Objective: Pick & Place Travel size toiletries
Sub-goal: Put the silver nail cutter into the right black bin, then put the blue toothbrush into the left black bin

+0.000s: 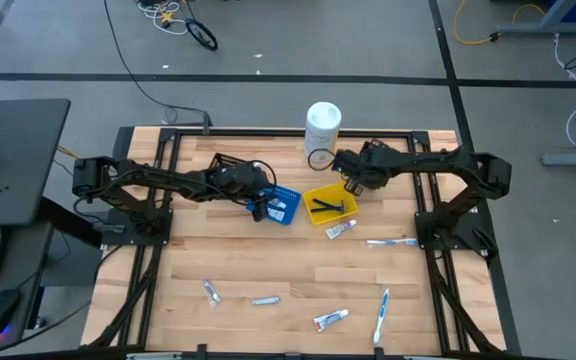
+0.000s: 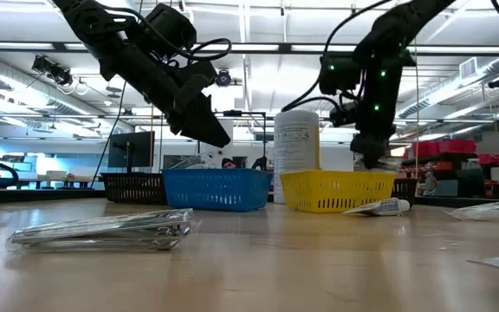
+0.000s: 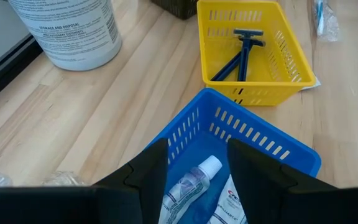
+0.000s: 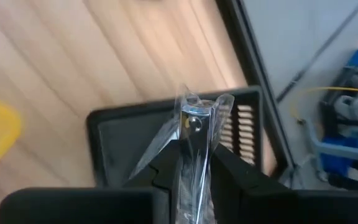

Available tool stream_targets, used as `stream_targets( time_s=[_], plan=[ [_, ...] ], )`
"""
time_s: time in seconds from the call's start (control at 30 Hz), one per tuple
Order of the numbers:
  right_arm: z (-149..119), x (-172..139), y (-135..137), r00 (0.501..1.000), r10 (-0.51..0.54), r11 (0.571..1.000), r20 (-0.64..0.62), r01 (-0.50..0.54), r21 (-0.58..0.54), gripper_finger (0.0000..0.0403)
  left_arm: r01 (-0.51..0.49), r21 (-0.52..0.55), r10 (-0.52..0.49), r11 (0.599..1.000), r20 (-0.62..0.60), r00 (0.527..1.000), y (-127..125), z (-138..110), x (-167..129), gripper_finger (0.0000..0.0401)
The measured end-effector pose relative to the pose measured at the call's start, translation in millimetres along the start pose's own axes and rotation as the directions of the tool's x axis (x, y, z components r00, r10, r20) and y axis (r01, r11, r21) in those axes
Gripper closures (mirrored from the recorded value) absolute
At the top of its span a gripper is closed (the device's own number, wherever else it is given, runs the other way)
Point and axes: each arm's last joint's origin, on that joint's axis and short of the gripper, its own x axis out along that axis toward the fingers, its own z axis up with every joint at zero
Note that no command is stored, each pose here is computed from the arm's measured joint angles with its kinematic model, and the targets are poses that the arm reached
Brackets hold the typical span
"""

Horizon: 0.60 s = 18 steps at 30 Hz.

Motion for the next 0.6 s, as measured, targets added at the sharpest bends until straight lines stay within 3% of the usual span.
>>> stream_targets(
  time_s=[0.1,0.6],
  plan=[
    [1.1,8.9,-5.6,0.997,0.077,0.997,0.005,-0.077,-0.016,0.0331,0.000,0.000,0.000,1.000,0.000,1.000,0.0,0.0,0.0,0.0225],
    [-1.7,18.8,-20.0,0.995,0.096,0.995,-0.039,-0.094,0.046,0.0258,0.000,-0.007,0.000,1.000,0.001,1.000,0.0,0.1,0.0,0.0225]
  ],
)
